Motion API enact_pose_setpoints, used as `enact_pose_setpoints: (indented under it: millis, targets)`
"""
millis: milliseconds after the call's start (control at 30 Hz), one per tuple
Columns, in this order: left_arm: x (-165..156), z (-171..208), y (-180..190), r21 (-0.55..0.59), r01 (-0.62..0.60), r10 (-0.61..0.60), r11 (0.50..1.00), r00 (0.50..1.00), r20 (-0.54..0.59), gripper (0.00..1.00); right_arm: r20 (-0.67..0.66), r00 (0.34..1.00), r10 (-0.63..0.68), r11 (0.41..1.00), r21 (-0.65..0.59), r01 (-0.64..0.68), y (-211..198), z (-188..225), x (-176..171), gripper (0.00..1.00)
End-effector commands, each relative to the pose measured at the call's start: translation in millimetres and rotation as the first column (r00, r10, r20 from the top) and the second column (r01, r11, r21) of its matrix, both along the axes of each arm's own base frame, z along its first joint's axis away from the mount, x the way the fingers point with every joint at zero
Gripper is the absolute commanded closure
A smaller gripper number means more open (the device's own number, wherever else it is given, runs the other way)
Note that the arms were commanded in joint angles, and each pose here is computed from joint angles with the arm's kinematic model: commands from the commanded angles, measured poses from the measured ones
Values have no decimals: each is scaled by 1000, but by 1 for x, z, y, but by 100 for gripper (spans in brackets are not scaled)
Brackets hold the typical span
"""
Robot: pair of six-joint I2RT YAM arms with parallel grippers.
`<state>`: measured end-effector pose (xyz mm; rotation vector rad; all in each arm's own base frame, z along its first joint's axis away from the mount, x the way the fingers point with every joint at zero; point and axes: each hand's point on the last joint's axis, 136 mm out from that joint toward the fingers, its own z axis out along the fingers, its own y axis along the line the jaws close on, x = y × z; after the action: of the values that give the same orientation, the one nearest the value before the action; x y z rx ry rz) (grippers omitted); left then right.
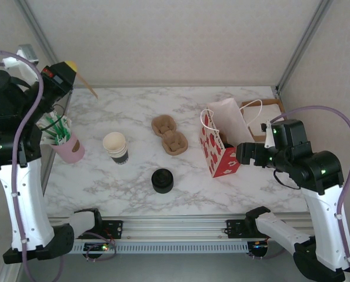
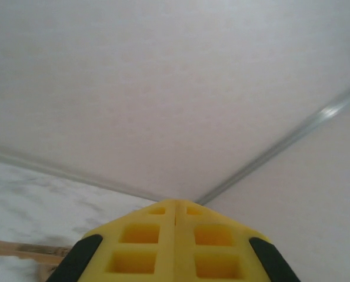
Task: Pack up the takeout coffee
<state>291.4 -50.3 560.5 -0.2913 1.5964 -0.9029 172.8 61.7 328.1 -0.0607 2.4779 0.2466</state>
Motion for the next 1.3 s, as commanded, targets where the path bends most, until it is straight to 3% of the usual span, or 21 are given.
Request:
enact_pose_setpoints:
  millis: [0, 300, 467, 633, 833, 1267]
  targets:
    - [2, 21, -30, -59, 99, -93, 993, 992, 89, 100, 9, 1000, 11, 1000, -14, -10, 0, 6, 2, 1]
    - [34, 10, -165, 1, 327, -326, 945, 944, 55, 100, -27, 1000, 13, 999, -32, -14, 3, -3, 9, 1]
    - [34, 17, -251, 57, 461, -464, 886, 885, 52, 100, -41, 999, 11, 999, -38, -12, 3, -7, 11, 1]
    - [31, 21, -314, 69, 566, -570, 821, 819, 67, 100, -42, 999, 3, 999, -44, -5, 1, -9, 10, 1]
    - [46, -6, -355, 49, 619, -620, 784, 784, 29, 100, -42, 999, -4, 998, -56, 2, -1, -11, 9, 1]
    - [95, -91, -397, 93, 605, -595, 791, 795, -119, 100, -52, 999, -5, 997, -75, 1, -2, -17, 14, 1]
